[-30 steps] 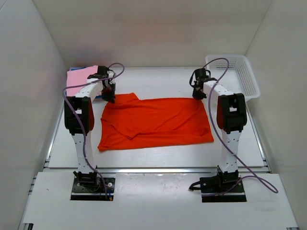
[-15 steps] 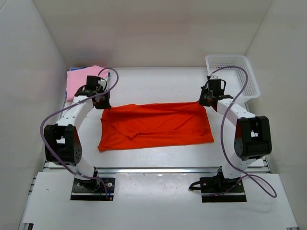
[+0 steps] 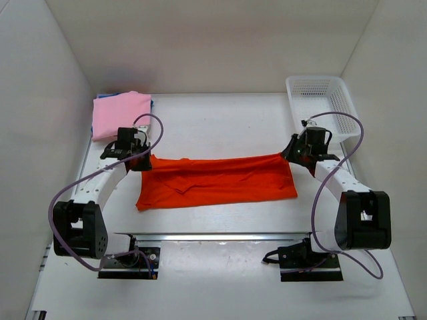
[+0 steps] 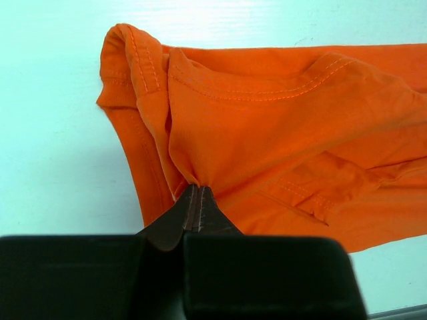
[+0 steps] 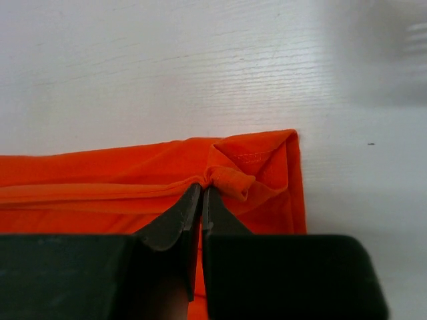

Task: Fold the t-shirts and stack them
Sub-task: Fold the other side of the tshirt into a rectangle

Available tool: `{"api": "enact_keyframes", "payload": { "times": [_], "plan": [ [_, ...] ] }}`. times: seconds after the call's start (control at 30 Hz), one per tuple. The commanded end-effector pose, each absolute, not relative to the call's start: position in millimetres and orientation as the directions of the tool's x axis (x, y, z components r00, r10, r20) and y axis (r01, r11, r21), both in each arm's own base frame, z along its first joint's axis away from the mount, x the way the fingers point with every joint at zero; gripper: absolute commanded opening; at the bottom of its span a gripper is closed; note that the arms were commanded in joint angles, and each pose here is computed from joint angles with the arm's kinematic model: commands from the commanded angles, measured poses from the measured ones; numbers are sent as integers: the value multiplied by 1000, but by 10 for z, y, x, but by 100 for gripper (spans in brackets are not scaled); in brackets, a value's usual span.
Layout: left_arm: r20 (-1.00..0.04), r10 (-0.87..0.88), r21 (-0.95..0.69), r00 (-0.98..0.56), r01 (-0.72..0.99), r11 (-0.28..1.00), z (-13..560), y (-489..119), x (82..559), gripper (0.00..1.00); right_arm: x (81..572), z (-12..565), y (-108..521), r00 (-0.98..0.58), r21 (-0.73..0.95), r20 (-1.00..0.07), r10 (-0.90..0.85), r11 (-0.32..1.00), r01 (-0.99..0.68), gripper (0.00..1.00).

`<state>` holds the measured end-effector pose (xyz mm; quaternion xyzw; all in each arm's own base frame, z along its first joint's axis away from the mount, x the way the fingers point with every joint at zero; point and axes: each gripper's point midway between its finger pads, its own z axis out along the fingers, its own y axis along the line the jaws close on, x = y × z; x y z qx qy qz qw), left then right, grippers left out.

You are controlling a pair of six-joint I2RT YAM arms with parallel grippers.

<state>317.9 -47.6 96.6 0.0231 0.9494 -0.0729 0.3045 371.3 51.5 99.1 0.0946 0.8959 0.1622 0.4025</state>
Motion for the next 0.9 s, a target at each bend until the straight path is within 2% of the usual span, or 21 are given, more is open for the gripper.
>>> {"api": "enact_keyframes", "payload": {
  "times": [0.0, 0.2, 0.27, 0.3, 0.37, 0.4, 0.43, 0.47, 0.57, 0.67, 0.8, 0.87],
  "plan": [
    [-619, 4, -97, -785, 82, 992, 1005, -418, 3164, 0, 3722, 1115, 562, -617, 395, -723, 310, 919, -1, 0],
    [-605, 10, -95, -796, 85, 992, 879, -437, 3047, 0, 3557, 983, 617, -640, 425, -696, 326, 905, -1, 0],
    [-603, 0, -98, -798, 74, 992, 863, -446, 3022, 9, 3483, 928, 624, -652, 425, -686, 323, 905, 1, 1],
    [-593, -6, -103, -805, 69, 992, 843, -458, 3005, 9, 3434, 884, 637, -667, 431, -670, 325, 902, 6, 2],
    [-581, -23, -98, -814, 42, 994, 811, -413, 2956, 12, 3307, 852, 637, -683, 433, -652, 329, 901, 21, 10],
    [-591, -42, -101, -806, 23, 995, 853, -403, 2967, 20, 3207, 760, 605, -706, 425, -622, 339, 903, 60, 18],
    [-586, -56, -105, -808, 8, 994, 840, -387, 2932, 22, 3159, 781, 571, -701, 415, -623, 347, 906, 80, 29],
    [-600, -64, -105, -798, -1, 994, 884, -370, 2935, 22, 3130, 797, 505, -688, 391, -636, 350, 915, 104, 35],
    [-629, -113, -110, -769, -56, 992, 977, -293, 2906, 22, 3027, 860, 284, -645, 371, -651, 401, 909, 190, 42],
    [-677, -166, -110, -717, -124, 986, 1125, -173, 2934, 19, 3083, 1027, 173, -599, 385, -683, 418, 903, 192, 42],
    [-710, -188, -106, -678, -161, 981, 1235, -107, 2953, 17, 3231, 1059, 242, -635, 348, -697, 333, 931, 106, 41],
    [-711, -197, -123, -675, -156, 980, 1261, -144, 2942, 19, 3361, 1126, 287, -643, 353, -701, 310, 933, 64, 36]
  ]
}}
